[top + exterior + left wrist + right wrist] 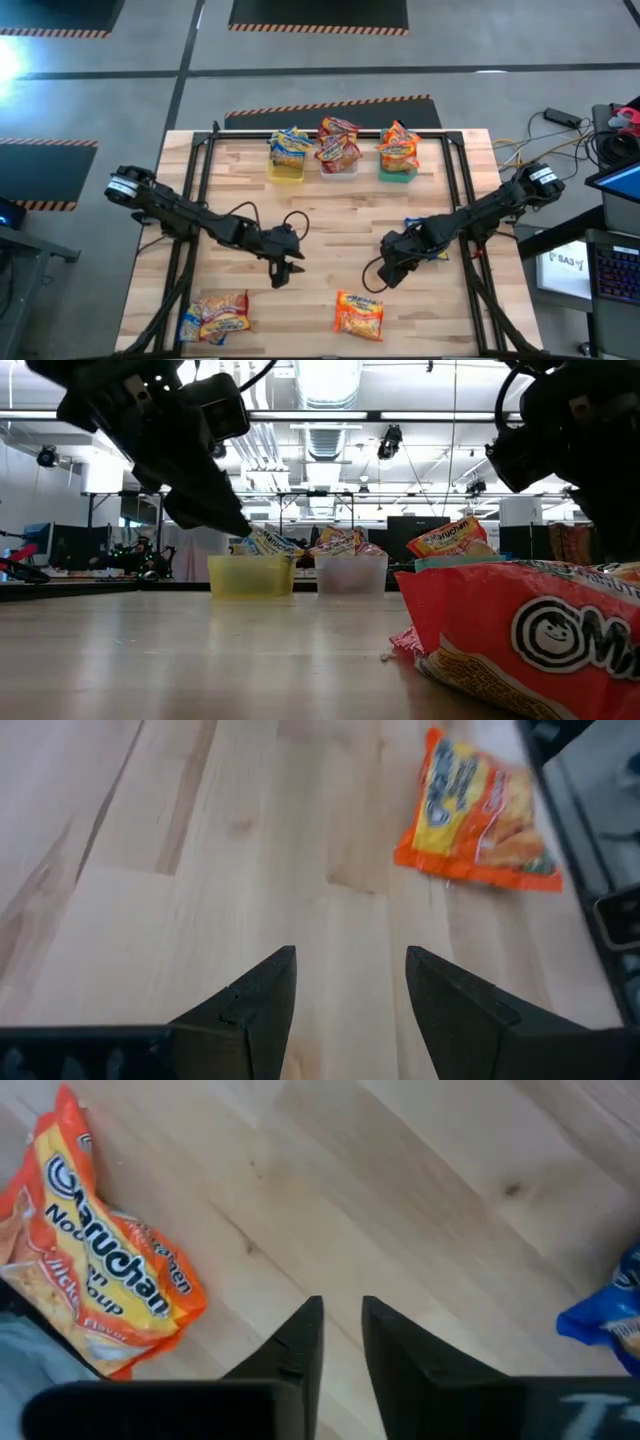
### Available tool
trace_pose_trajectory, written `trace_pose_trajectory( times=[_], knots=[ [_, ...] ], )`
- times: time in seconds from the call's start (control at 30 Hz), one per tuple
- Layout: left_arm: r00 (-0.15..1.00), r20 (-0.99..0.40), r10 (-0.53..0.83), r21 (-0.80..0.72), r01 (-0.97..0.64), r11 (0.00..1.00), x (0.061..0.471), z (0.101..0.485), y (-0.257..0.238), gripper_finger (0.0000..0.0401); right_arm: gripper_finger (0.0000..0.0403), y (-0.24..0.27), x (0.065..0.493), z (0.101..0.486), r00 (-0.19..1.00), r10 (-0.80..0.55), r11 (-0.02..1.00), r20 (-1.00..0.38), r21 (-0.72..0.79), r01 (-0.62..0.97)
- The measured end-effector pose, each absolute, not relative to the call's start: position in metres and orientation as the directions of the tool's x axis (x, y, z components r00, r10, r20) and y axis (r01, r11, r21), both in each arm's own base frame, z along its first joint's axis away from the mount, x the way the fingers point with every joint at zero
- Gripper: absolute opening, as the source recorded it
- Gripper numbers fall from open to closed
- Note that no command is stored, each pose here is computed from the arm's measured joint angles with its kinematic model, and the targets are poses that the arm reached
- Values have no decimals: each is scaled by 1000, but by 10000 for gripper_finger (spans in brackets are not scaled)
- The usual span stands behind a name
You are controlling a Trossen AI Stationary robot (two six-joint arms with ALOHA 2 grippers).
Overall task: Sort Maruchan noodles
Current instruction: Put the top blue noodle pack into the yellow bin
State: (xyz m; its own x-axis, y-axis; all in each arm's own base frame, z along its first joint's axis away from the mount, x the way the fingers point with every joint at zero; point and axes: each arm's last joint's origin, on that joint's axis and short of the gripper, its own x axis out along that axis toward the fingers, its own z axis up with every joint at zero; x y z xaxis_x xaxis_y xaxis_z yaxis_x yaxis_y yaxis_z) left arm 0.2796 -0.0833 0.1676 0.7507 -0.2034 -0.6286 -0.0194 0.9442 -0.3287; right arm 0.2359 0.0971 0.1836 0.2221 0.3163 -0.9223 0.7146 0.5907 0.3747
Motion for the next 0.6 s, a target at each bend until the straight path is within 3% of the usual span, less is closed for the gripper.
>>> trace_pose_trajectory(
  times=[0.27, 0.5, 0.6],
  knots=[
    [814, -562, -144, -313, -48, 949, 276, 162, -80, 173, 119, 90, 216, 196, 147, 293, 527, -945, 288, 800],
    [874, -483, -56, -283, -96, 954, 281, 168, -78, 173, 137, 70, 180, 215, 51, 151, 492, -987, 119, 862],
    [890, -453, -42, -261, -88, 961, 283, 172, -78, 173, 137, 63, 167, 217, 68, 101, 465, -993, 108, 879]
  ],
)
